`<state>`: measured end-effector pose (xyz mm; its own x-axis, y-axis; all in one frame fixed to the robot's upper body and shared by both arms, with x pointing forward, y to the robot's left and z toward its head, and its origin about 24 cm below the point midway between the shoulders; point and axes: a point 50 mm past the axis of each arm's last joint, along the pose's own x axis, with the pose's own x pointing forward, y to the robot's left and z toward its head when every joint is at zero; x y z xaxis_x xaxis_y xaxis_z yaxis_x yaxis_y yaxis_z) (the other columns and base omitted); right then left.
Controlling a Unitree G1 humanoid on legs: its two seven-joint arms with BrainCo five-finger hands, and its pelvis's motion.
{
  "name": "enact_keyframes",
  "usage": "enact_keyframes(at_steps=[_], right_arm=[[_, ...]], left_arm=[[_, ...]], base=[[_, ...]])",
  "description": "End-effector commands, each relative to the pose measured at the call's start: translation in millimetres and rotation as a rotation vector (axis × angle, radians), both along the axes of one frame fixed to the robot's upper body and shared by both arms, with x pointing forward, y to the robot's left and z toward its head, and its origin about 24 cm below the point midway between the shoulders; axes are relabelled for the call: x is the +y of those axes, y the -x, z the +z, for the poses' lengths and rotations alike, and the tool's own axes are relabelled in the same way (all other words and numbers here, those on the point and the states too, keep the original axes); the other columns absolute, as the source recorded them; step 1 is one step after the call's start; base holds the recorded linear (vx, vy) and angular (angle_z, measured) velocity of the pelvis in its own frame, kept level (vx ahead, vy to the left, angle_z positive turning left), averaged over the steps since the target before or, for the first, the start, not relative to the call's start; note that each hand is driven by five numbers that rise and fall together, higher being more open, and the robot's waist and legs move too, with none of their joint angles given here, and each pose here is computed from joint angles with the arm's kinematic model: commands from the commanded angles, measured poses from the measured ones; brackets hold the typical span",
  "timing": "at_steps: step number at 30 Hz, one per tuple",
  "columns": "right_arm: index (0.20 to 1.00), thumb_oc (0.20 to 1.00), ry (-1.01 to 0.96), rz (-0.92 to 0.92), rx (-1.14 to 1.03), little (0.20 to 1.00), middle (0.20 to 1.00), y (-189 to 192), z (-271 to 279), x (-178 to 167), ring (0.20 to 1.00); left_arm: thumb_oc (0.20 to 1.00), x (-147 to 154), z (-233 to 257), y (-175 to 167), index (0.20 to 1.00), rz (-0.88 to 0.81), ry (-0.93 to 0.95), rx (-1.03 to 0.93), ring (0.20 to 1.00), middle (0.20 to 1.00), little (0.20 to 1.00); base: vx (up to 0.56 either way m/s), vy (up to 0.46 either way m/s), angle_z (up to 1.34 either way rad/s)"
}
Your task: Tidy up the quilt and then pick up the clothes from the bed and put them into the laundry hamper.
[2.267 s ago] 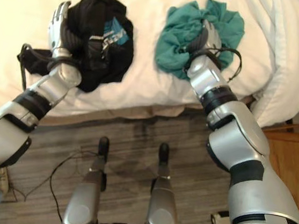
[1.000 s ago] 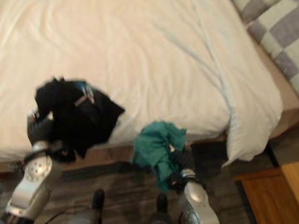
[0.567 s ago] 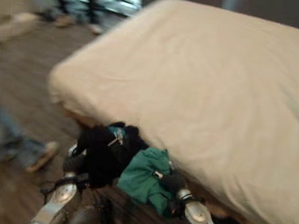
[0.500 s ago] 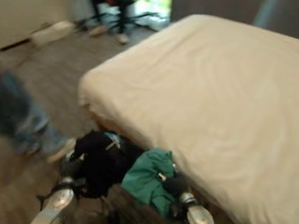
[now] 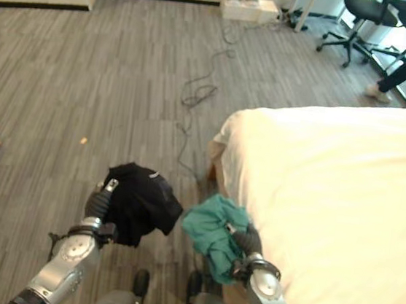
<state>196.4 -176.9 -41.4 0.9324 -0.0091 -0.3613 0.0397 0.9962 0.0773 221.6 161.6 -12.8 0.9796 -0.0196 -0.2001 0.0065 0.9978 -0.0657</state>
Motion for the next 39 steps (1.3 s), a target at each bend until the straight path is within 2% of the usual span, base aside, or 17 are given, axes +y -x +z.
enact_keyframes(at_steps=[1,10,14,17,24,28,33,39], right_arm=[[0.2,0.2,-0.114,-0.219,0.053,0.2,0.2,-0.3,3.5,2.2,0.2],[0.2,0.2,-0.109,-0.183,0.066,0.2,0.2,0.8,2.2,2.8,0.2],[0.2,0.2,-0.079,-0.1,0.05,0.2,0.2,-1.3,1.3,15.3,0.2],[0.2,0.2,-0.045,-0.063,0.05,0.2,0.2,3.8,-3.7,10.9,0.2],[0.2,0.2,-0.049,0.068,0.029,0.2,0.2,10.2,2.2,8.1,0.2],[0.2,0.2,-0.08,0.087,0.022,0.2,0.2,14.7,9.3,8.7,0.2],[0.2,0.2,-0.116,-0.057,0.037,0.2,0.2,11.0,9.4,3.4,0.2],[0.2,0.2,-0.096,-0.094,0.072,0.2,0.2,-1.5,5.5,-10.5,0.2]], left_arm=[[0.2,-28.7,-14.6,-8.5,0.2,-0.222,-0.033,0.114,0.2,0.2,0.2],[0.2,-22.5,-16.9,-7.0,0.2,-0.147,-0.033,0.127,0.2,0.2,0.2],[0.2,0.5,-8.0,-5.6,0.2,-0.044,-0.003,0.105,0.2,0.2,0.2],[0.2,16.6,-7.9,1.8,0.2,-0.023,0.017,0.114,0.2,0.2,0.2],[0.2,23.7,-13.7,11.9,0.2,0.018,0.03,0.122,0.2,0.2,0.2],[0.2,18.1,-21.3,20.1,0.2,-0.041,0.015,0.143,0.2,0.2,0.2],[0.2,7.2,-38.1,29.9,0.2,-0.123,-0.007,0.174,0.2,0.2,0.2],[0.2,-15.3,-24.0,-1.3,0.2,-0.084,0.048,0.142,0.2,0.2,0.2]], base=[[0.0,0.0,0.0],[0.06,0.009,-0.04],[0.11,0.177,-0.18],[0.22,0.325,-0.32],[0.23,0.149,0.07],[0.38,-0.127,0.56],[0.43,-0.059,0.39],[0.38,-0.1,0.31]])
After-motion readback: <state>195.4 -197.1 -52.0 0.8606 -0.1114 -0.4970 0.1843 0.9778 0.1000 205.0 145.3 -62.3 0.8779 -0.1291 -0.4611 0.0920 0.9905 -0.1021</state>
